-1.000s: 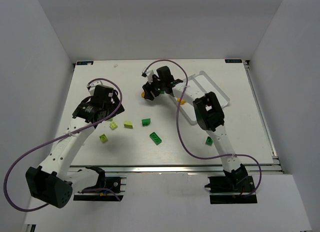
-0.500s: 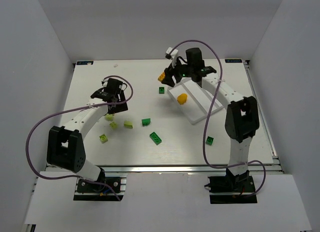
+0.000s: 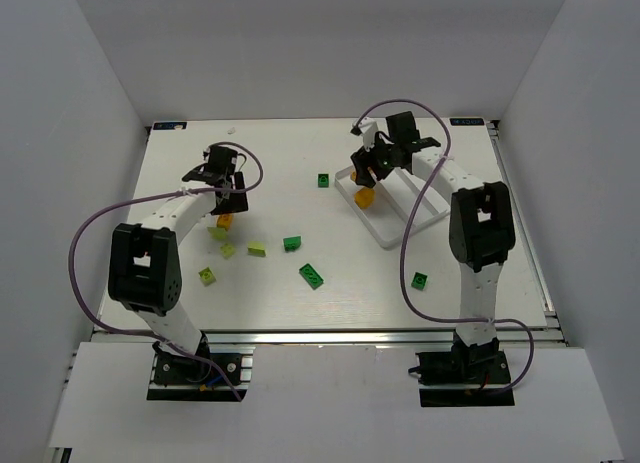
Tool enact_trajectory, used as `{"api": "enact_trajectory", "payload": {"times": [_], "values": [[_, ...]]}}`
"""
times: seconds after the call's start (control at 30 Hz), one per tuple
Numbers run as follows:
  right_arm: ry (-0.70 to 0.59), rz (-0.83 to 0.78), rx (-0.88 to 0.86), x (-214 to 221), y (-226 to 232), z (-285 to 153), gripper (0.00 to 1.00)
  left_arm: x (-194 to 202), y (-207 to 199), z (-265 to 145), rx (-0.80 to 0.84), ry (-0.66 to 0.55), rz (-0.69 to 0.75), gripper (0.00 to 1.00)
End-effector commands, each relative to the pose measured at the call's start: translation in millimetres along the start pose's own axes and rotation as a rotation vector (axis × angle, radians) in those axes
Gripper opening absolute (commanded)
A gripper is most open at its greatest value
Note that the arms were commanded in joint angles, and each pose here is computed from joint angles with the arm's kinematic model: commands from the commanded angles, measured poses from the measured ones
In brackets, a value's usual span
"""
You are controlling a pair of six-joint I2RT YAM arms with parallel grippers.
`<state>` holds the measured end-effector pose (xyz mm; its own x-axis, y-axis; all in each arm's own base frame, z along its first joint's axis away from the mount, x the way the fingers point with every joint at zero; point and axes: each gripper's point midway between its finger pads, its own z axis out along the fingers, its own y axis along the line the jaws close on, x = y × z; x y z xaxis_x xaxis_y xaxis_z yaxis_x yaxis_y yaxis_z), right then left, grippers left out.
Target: Sort the legos into containers by color
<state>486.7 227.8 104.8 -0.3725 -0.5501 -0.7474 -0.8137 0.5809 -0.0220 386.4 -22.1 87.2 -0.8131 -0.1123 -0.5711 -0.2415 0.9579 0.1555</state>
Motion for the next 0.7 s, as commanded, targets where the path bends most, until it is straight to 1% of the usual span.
{"api": "enact_trajectory", "payload": {"times": [0.0, 0.03, 0.13, 0.2, 0.23, 0.3, 0.4, 0.43, 0.53, 0.57, 0.6, 0.63, 0.67], "values": [[0.008, -0.026, 0.008, -9, -5, 6, 0.51, -26, 0, -3, 0.031, -0.068, 0.023, 0.96], [0.021, -0.018, 0.001, -3, -5, 10, 0.54, -24, 5, 0, 0.024, -0.061, 0.018, 0.96], [0.029, -0.016, -0.002, -2, -5, 16, 0.61, -20, 7, 6, 0.026, -0.049, 0.025, 0.96], [0.033, -0.006, -0.001, -1, -8, 20, 0.71, -20, 11, 13, 0.033, -0.046, 0.023, 0.96], [0.040, 0.001, -0.002, 1, -9, 20, 0.81, -18, 6, 15, 0.056, -0.037, 0.032, 0.96], [0.038, 0.003, 0.002, -3, -11, 18, 0.88, -18, 2, 23, 0.084, -0.027, 0.049, 0.96], [0.025, 0.004, -0.001, -7, -10, 7, 0.89, -22, -5, 30, 0.108, -0.016, 0.070, 0.95], [0.021, 0.002, -0.006, -9, -8, 5, 0.89, -18, -10, 37, 0.124, 0.006, 0.081, 0.95], [-0.002, 0.018, -0.010, -15, -4, -12, 0.89, -16, -16, 42, 0.148, 0.020, 0.097, 0.89], [-0.014, 0.022, -0.013, -19, -2, -17, 0.89, -14, -17, 44, 0.171, 0.029, 0.091, 0.83], [-0.036, 0.024, -0.011, -26, -1, -25, 0.89, -13, -19, 45, 0.182, 0.031, 0.093, 0.79], [-0.039, 0.033, -0.013, -24, 0, -29, 0.89, -9, -23, 45, 0.204, 0.042, 0.096, 0.76], [-0.053, 0.037, -0.008, -27, -2, -34, 0.89, -7, -24, 46, 0.208, 0.047, 0.097, 0.71]]}}
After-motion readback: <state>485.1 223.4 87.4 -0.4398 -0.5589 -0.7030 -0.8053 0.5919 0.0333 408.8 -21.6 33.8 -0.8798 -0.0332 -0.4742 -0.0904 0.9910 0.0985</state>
